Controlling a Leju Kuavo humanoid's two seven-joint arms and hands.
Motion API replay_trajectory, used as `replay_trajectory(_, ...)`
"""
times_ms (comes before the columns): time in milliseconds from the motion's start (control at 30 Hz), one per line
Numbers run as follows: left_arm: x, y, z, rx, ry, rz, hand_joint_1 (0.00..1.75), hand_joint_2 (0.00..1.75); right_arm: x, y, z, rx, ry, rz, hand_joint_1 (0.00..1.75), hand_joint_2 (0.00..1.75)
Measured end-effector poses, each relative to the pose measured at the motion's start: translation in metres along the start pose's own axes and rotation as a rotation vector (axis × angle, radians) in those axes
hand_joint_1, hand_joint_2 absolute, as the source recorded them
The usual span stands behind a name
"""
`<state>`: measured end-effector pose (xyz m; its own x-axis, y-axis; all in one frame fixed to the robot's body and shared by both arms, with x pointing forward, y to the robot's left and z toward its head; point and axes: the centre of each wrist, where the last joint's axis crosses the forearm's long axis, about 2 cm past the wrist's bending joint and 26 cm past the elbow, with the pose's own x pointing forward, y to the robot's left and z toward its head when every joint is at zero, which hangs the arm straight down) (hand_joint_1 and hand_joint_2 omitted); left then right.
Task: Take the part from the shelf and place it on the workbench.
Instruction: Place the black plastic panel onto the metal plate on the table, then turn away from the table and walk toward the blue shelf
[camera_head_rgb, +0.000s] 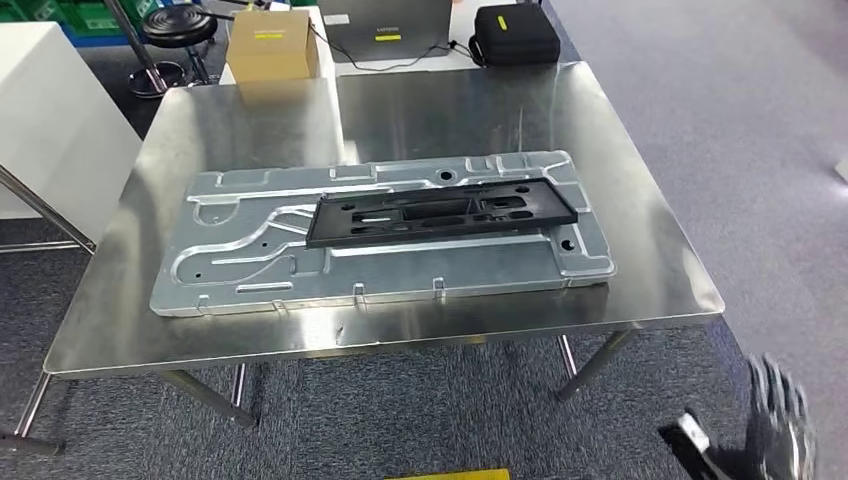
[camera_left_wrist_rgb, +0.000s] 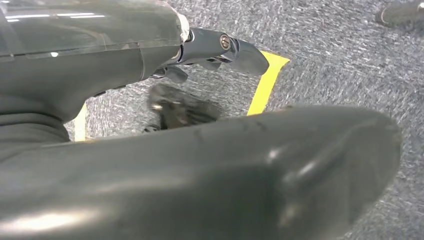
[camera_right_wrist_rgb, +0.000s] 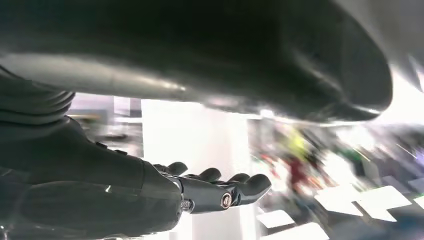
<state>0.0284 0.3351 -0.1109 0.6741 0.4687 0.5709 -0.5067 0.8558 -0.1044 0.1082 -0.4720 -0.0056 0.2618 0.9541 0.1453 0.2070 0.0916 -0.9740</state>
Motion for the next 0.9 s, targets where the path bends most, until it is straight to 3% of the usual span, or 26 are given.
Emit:
replay_trajectory(267, 0.0, -0.003, 0.0, -0.003, -0.003, 0.007, 0.0, 0.0, -0.009, 0.039, 0.072, 0.303, 0.346, 0.024, 0.0, 0.0)
replay_trajectory(467, -0.006, -0.008, 0.002, -0.032, 0.01, 0.0, 0.0, 0.0, 0.01, 0.065, 0.11, 0.621, 0.727, -0.188, 0.0, 0.0)
replay_trajectory(600, -0.007, -0.012, 0.003, -0.062, 0.034, -0.018, 0.0, 0.0, 0.036, 0.08, 0.126, 0.977, 0.946, -0.349, 0.0, 0.0)
replay_trajectory(733, -0.008, -0.017, 0.002, -0.09, 0.068, -0.038, 0.0, 0.0, 0.066, 0.091, 0.136, 1.282, 1.031, -0.443, 0.0, 0.0)
replay_trajectory(900, -0.013, -0.025, 0.004, -0.116, 0.127, -0.074, 0.0, 0.0, 0.093, 0.098, 0.142, 1.388, 1.039, -0.506, 0.0, 0.0)
